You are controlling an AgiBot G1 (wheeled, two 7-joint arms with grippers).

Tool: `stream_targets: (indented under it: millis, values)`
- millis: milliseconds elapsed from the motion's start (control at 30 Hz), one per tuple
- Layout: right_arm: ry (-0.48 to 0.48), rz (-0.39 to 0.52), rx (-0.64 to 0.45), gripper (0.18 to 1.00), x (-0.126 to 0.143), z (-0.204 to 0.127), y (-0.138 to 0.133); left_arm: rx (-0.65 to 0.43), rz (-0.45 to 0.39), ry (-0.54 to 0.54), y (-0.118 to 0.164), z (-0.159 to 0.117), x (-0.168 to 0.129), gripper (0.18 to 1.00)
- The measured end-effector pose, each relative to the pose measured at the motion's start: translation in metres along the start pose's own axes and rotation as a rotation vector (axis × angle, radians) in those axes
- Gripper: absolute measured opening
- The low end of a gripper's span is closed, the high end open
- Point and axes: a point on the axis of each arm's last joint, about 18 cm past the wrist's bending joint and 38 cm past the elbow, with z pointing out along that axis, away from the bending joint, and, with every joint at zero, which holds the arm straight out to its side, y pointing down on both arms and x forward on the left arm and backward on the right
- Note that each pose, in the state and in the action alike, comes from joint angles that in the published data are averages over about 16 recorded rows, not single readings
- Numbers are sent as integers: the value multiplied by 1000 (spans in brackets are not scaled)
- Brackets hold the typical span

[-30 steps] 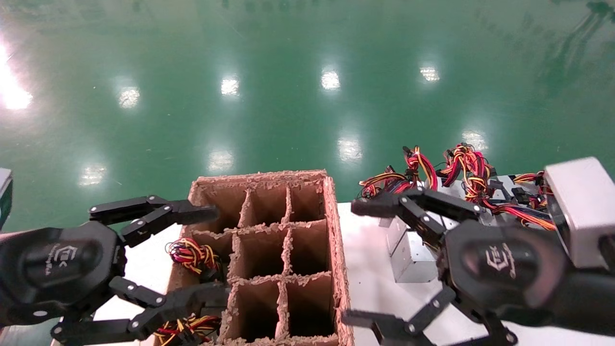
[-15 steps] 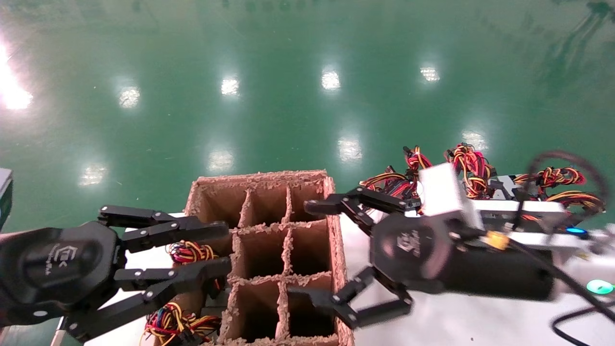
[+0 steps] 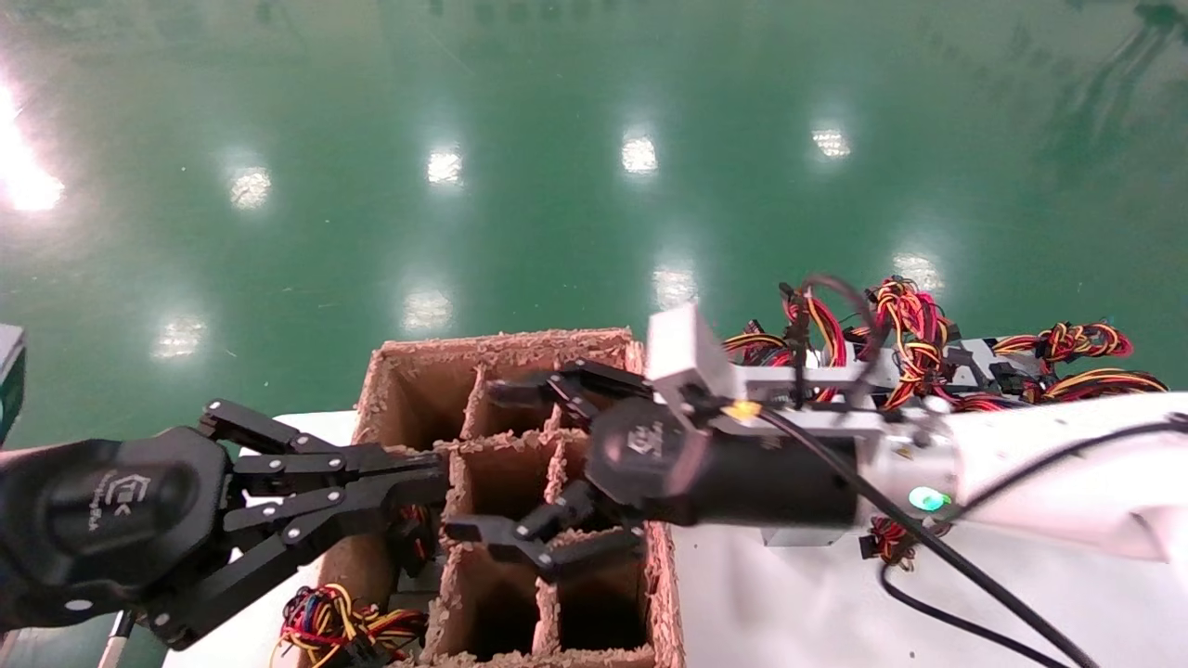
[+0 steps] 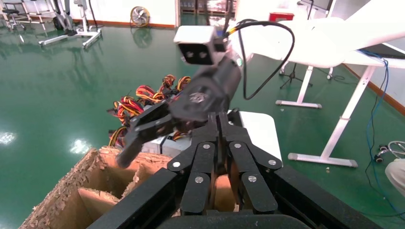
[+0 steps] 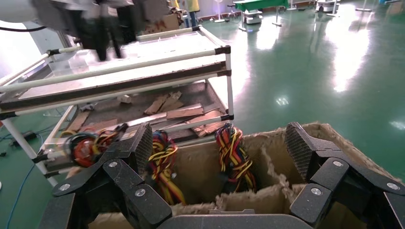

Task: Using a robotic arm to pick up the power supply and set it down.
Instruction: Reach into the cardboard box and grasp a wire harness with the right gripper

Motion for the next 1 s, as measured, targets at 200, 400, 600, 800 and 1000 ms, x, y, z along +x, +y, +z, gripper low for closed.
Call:
stream_targets:
  millis: [200, 400, 600, 800, 1000]
  values:
    - [-18, 26, 7, 1001, 10, 31, 9, 0, 0, 0, 0, 0, 0, 210]
    - [-31, 54, -1, 1001, 15, 60, 20, 0, 0, 0, 0, 0, 0, 193]
    - [-42, 70, -31, 1001, 17, 83, 30, 0, 0, 0, 0, 0, 0, 191]
    - [-45, 64, -71, 1000, 17, 97, 39, 0, 0, 0, 0, 0, 0, 191]
    - [-37, 58, -93, 992, 17, 106, 43, 0, 0, 0, 0, 0, 0, 191]
